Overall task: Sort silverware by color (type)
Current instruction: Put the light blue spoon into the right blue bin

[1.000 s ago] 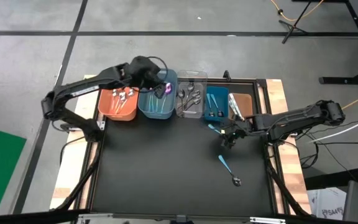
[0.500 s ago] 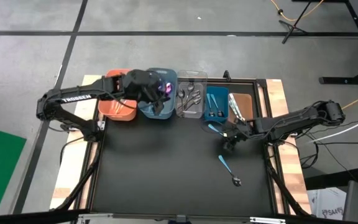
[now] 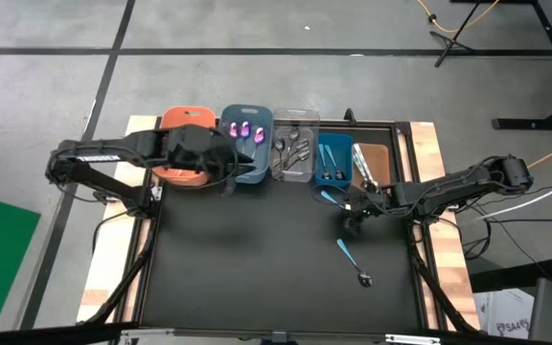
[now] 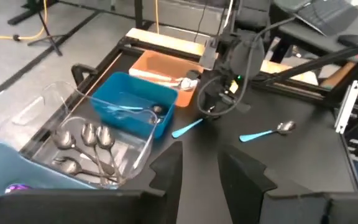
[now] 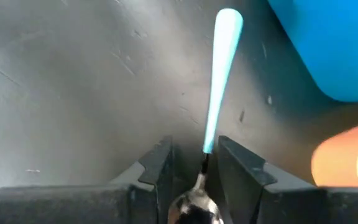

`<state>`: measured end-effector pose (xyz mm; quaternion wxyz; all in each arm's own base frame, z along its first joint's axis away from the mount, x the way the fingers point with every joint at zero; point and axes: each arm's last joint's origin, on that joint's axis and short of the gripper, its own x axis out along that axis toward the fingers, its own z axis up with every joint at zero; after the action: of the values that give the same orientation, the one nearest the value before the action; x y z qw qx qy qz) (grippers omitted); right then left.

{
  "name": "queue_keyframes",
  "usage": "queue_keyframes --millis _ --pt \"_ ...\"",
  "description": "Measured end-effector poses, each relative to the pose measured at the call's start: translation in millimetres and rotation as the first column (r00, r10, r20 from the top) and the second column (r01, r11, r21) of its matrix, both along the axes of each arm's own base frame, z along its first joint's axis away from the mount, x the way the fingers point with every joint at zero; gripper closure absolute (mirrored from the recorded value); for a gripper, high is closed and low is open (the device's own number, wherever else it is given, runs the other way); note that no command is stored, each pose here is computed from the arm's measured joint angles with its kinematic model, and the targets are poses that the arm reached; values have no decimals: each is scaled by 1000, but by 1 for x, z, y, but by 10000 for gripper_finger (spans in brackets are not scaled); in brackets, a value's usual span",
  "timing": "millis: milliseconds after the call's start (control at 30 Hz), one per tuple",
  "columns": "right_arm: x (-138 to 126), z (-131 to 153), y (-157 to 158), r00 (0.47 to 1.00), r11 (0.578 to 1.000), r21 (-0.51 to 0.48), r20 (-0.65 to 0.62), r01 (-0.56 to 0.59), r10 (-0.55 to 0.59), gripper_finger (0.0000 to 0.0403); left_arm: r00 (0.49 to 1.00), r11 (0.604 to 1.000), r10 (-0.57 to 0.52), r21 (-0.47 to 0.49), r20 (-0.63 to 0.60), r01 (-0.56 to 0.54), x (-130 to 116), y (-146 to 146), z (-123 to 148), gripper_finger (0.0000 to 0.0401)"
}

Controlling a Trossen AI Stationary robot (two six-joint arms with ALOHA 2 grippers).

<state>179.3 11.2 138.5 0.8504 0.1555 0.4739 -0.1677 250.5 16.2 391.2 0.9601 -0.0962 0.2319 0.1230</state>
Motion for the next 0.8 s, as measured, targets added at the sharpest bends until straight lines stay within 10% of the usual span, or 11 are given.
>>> queue_keyframes --millis 533,800 --pt "8 10 2 999 999 42 53 7 -10 288 998 997 21 72 63 -25 -84 -28 22 305" --pt "10 14 3 998 994 104 41 38 -42 288 988 995 17 96 152 -32 -119 -31 -24 305"
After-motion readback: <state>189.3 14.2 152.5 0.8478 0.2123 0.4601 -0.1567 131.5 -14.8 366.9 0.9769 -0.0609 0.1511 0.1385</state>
